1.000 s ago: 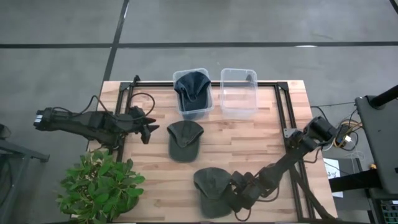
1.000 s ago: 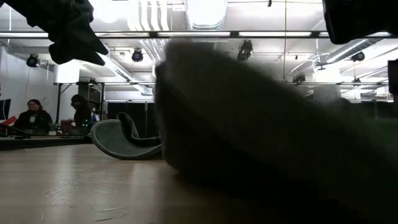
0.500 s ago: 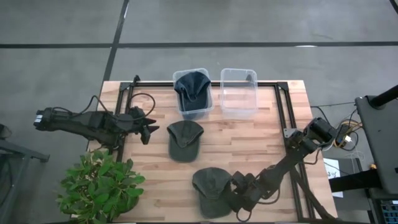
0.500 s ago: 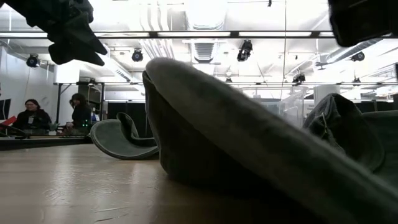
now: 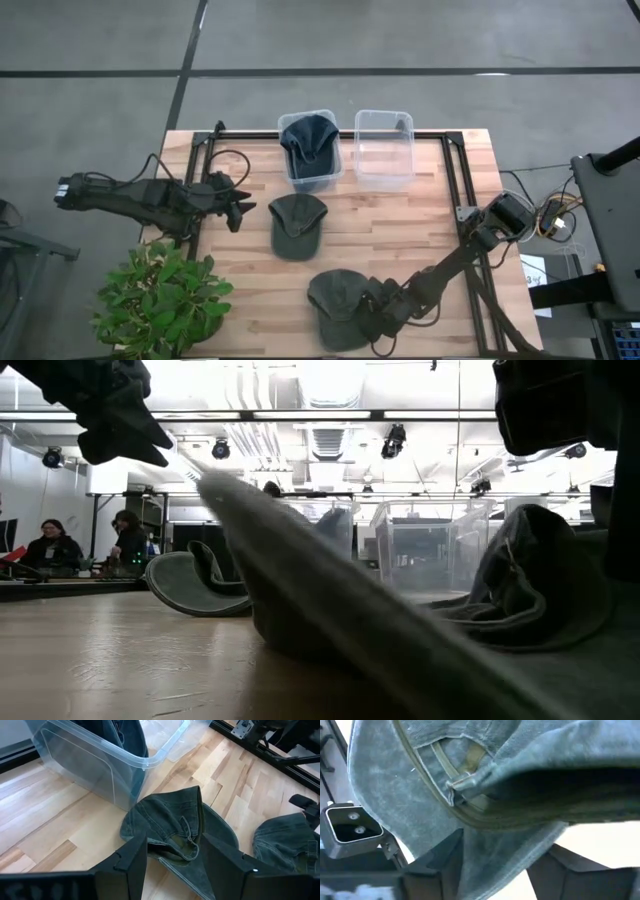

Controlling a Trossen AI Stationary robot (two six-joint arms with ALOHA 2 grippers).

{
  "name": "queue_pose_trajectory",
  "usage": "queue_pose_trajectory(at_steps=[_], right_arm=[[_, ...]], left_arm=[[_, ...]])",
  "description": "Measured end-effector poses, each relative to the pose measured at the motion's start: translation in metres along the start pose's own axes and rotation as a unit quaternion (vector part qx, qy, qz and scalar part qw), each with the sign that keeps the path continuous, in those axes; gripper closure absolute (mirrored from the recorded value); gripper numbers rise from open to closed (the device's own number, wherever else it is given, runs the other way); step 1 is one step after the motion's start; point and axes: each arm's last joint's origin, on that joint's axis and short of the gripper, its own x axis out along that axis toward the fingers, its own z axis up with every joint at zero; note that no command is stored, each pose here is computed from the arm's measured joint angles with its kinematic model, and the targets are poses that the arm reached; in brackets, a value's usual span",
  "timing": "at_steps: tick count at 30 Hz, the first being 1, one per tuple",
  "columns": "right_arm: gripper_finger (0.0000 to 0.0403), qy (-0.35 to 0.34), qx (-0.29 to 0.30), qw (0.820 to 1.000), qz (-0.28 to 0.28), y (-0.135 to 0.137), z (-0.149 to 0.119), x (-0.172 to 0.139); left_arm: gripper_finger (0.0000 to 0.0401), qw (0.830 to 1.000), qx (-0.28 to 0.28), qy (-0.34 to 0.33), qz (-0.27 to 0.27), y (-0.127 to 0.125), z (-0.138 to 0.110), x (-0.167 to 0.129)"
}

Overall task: Pick & Place hat
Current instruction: Put the bottom gray cap into the right transparent bin

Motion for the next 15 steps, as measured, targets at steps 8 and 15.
queue_pose_trajectory(at_steps=[8, 15], right_arm=[[0.0340, -0.002, 0.005, 1.000, 0.006, -0.0010, 0.0005, 0.0010], [0.0389, -0.012, 0.006, 1.000, 0.005, -0.0012, 0.0015, -0.0012]], left_arm=[[0.0225, 1.000, -0.006, 0.003, 0.001, 0.0000, -0.0008, 0.0010], [0.0225, 1.000, -0.010, 0.008, -0.006, -0.0004, -0.0011, 0.0009]])
